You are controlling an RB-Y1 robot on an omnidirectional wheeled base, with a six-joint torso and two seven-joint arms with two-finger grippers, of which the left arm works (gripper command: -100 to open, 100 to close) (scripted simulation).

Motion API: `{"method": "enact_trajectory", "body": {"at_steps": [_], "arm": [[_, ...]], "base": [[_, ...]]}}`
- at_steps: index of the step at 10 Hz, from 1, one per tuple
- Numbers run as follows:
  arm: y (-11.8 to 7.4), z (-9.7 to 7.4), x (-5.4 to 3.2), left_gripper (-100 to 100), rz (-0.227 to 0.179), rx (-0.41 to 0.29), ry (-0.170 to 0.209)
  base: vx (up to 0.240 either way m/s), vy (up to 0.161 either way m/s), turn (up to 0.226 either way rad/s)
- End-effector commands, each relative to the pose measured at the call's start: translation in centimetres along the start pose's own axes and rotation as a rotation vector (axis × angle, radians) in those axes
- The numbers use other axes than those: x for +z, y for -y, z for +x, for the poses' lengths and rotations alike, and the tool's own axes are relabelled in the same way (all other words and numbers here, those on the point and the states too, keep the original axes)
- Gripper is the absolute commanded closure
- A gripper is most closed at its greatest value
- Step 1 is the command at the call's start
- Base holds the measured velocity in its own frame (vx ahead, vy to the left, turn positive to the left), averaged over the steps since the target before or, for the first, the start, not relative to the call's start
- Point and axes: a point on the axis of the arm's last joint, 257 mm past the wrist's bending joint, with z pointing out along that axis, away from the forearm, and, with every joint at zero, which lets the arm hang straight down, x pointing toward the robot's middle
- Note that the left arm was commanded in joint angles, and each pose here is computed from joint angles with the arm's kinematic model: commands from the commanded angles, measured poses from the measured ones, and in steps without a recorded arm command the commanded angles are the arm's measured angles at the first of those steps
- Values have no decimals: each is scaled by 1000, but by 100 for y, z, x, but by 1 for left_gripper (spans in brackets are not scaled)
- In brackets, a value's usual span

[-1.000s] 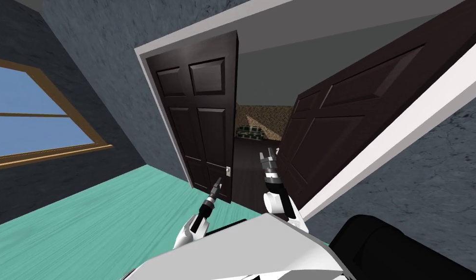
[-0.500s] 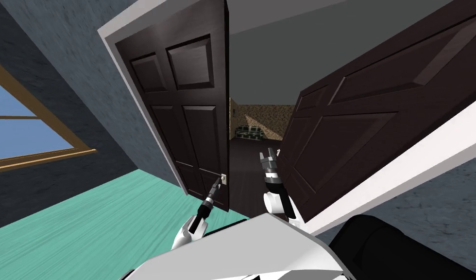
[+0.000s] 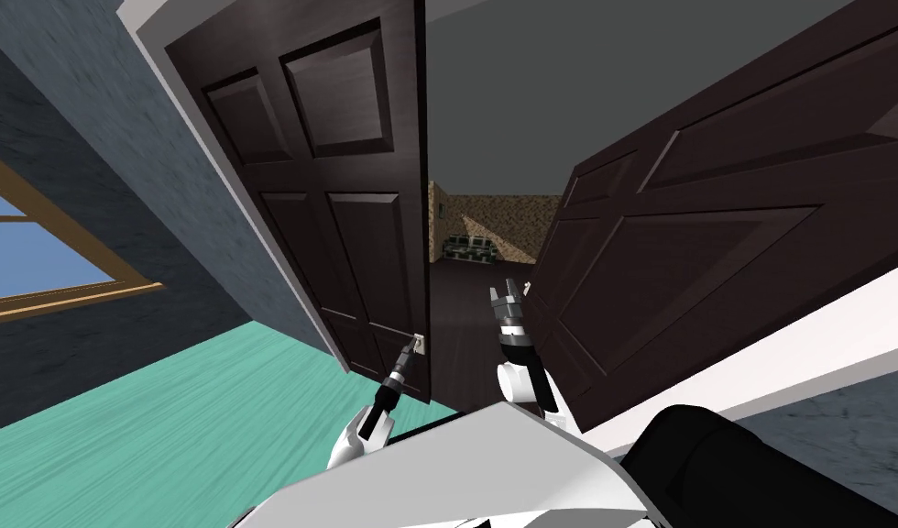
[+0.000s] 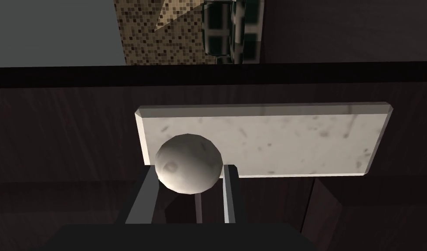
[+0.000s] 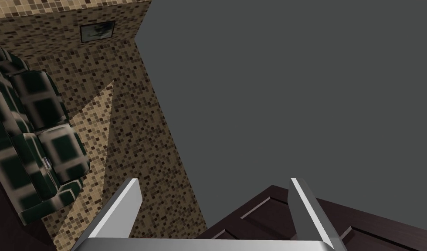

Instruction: Push the door open

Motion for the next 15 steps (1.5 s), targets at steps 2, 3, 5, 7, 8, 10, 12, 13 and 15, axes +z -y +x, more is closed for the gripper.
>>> {"method": "enact_trajectory", "body": {"at_steps": [2, 3, 5, 7, 8, 10, 12, 13, 15], "arm": [[-14, 4, -11, 100, -3, 1, -1], [-14, 4, -11, 100, -3, 1, -1], [-38, -134, -41, 100, -11, 11, 22], [-43, -238, -60, 100, -13, 19, 41], [-43, -238, -60, 100, -13, 19, 41], [-66, -325, -94, -100, -21, 26, 50], [-64, -330, -92, -100, -21, 27, 47], [-60, -326, -87, -100, -21, 26, 45], [-46, -280, -63, -100, -18, 18, 37]], "base": [[-15, 10, -1], [-7, 2, 4], [44, -37, 12], [151, -88, 25], [106, -60, 43], [57, -78, 40], [-146, 50, -1], [-181, 96, 17], [-222, 67, 15]]}}
